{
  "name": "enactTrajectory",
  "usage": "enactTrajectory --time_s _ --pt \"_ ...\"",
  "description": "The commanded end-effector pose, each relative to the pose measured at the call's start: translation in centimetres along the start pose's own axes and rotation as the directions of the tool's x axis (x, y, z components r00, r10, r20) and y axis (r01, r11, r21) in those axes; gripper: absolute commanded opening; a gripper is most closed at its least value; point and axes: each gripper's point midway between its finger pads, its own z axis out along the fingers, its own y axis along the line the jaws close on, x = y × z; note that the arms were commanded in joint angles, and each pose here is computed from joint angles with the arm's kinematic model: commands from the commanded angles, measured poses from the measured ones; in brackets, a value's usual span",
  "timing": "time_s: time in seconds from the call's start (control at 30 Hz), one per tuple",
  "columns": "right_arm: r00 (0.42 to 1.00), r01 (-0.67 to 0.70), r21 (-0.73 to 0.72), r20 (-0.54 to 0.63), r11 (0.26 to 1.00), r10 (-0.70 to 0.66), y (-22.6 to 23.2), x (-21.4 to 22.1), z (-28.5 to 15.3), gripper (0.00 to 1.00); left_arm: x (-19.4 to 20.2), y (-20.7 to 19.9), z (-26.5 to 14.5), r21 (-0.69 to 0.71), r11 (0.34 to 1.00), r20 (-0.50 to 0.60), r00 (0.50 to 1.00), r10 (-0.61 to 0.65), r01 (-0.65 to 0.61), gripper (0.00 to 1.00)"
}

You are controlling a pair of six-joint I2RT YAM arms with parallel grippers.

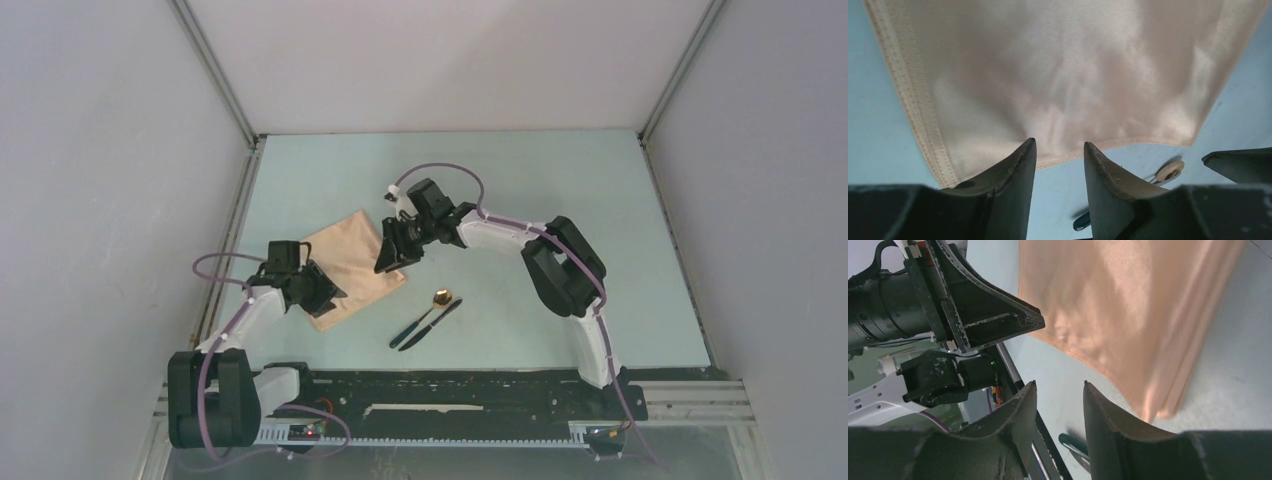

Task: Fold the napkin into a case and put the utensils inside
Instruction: Smooth out the lower triangle-folded napkin at the center of the board.

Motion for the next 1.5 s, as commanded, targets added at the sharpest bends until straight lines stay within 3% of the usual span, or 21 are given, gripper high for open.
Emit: enactTrajectory --time_s 0.0,0.13,0.27,0.4,0.5,0.63,0.83,0.9,1.2,1.47 --pt "0.999 -0.051 -0.159 -0.004 0.986 0.051 -0.4 -0.6 1.1 0.47 -0.5 1.7 0.4 -0.053 0.997 0.043 0.997 -0.057 0.059 0.46" --pt "0.996 -0.087 -0.140 -0.017 0.986 0.085 -3.5 0.3 1.8 0.48 -0.1 3.5 0.4 -0.095 0.990 0.064 0.994 -0.094 0.100 0.48" --pt "0.997 -0.079 -0.066 -0.032 0.995 0.077 -5.1 1.3 1.8 0.56 -1.8 1.9 -1.3 -0.030 0.996 0.146 0.987 -0.074 0.079 0.53" --pt "1.000 0.028 -0.058 0.004 0.998 -0.028 -1.7 0.2 -0.2 0.67 -6.8 -1.9 -5.6 0.051 0.998 0.327 0.944 -0.046 0.030 0.70" --pt "0.997 0.076 -0.076 0.029 0.994 -0.074 0.7 -1.0 -0.7 0.71 -10.1 -3.7 -6.9 0.097 0.994 0.379 0.921 -0.090 0.058 0.77" --pt "0.996 0.077 -0.111 0.055 0.991 -0.072 1.9 -3.2 0.0 0.74 -14.3 -4.3 -6.5 0.145 0.980 0.390 0.902 -0.186 0.139 0.76" --pt "0.988 -0.006 -0.196 0.152 0.981 0.036 1.8 -8.3 2.4 0.84 -18.7 -3.9 -4.4 0.138 0.967 0.391 0.886 -0.250 0.212 0.74" --pt "0.980 -0.025 -0.210 0.187 0.977 0.066 1.6 -10.3 3.2 0.92 -19.6 -3.6 -3.3 0.121 0.968 0.388 0.887 -0.249 0.219 0.74" --pt "0.955 -0.016 -0.262 0.282 0.965 0.093 0.7 -16.5 7.0 0.99 -20.6 -0.9 1.5 0.075 0.953 0.262 0.916 -0.303 0.294 0.75" --pt "0.937 -0.077 -0.253 0.312 0.964 0.157 -2.7 -17.4 8.5 0.99 -20.6 2.4 3.0 0.027 0.931 0.231 0.904 -0.360 0.364 0.75"
